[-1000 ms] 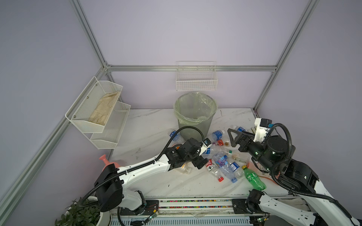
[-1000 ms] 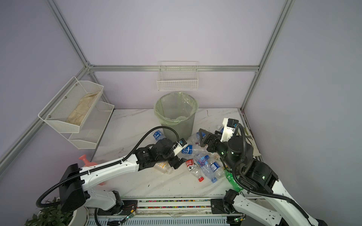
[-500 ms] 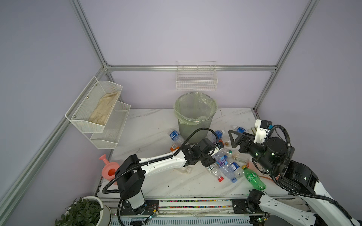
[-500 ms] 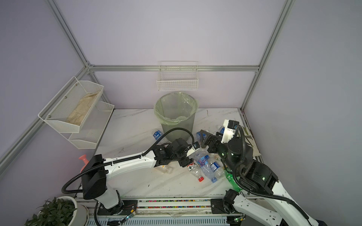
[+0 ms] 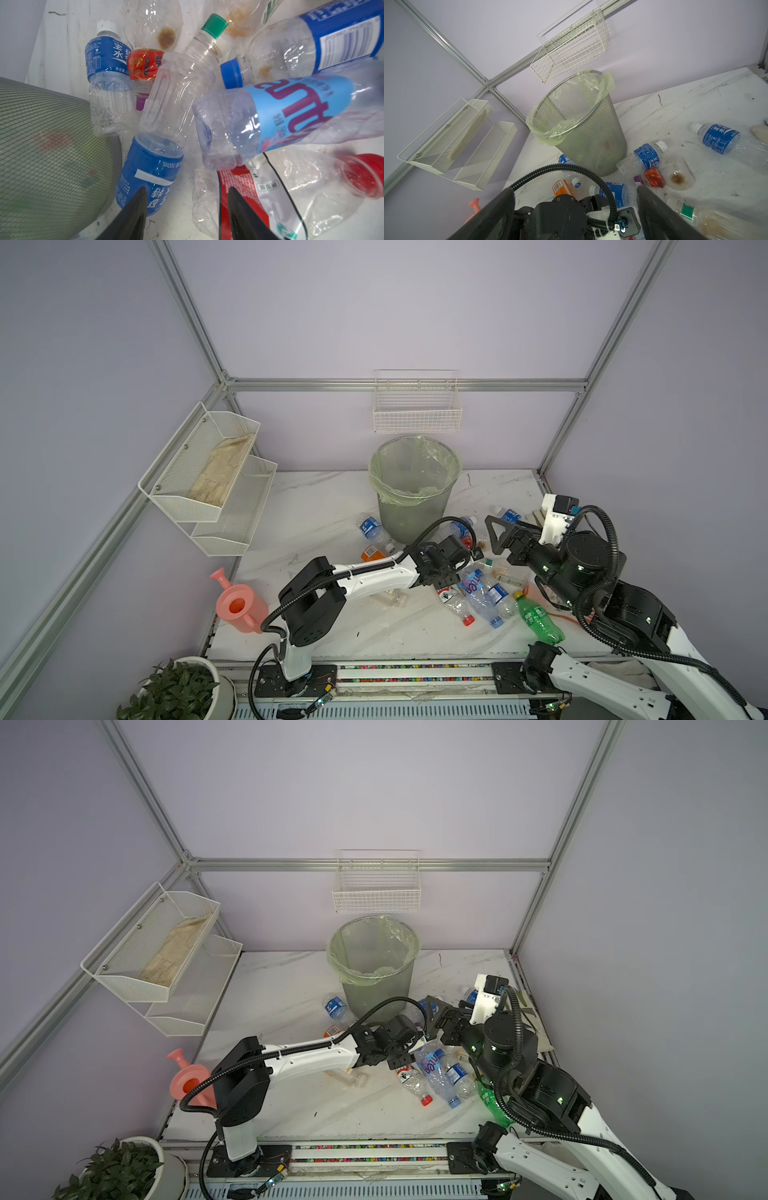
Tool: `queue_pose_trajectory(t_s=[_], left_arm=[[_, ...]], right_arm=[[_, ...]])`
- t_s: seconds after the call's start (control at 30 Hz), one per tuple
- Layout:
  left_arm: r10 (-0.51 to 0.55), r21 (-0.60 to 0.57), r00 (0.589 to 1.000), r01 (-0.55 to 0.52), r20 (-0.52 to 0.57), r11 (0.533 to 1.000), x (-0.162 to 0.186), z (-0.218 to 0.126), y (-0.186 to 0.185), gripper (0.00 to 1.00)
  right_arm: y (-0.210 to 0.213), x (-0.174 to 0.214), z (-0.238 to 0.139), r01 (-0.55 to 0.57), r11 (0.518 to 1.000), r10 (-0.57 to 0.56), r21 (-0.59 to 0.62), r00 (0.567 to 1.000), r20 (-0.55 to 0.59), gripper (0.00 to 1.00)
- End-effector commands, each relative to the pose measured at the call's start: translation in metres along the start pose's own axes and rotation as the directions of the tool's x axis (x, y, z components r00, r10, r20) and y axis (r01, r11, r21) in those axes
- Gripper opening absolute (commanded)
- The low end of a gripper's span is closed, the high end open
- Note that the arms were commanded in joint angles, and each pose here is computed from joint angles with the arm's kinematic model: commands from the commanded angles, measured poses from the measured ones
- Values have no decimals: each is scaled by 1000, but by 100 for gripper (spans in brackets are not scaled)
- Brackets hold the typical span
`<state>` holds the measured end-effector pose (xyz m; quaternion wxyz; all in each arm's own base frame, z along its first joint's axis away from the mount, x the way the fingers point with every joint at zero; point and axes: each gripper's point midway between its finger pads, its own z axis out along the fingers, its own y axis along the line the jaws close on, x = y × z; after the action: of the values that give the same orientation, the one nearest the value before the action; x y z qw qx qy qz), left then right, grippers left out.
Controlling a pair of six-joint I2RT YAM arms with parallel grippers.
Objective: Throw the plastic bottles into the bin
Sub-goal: 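Withdraw the right arm from the wastebasket while the left gripper reaches toward the bottle pile, then lower the left gripper onto the clear blue-cap bottle and close it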
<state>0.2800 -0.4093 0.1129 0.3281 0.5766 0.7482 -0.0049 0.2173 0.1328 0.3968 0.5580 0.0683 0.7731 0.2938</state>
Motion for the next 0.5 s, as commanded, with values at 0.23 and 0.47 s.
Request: queue_pose_trajectory(t_s=[0.23, 0.47], left_arm=[[80, -58, 996, -79, 28, 995, -32, 1, 21, 60], [88, -56, 996, -87, 7, 995, -33, 12, 31, 61]], right_arm=[[-6, 3, 0, 2, 1000, -1, 25, 1000, -4, 93], [-10, 6, 0, 7, 1000, -6, 29, 1000, -10, 93]])
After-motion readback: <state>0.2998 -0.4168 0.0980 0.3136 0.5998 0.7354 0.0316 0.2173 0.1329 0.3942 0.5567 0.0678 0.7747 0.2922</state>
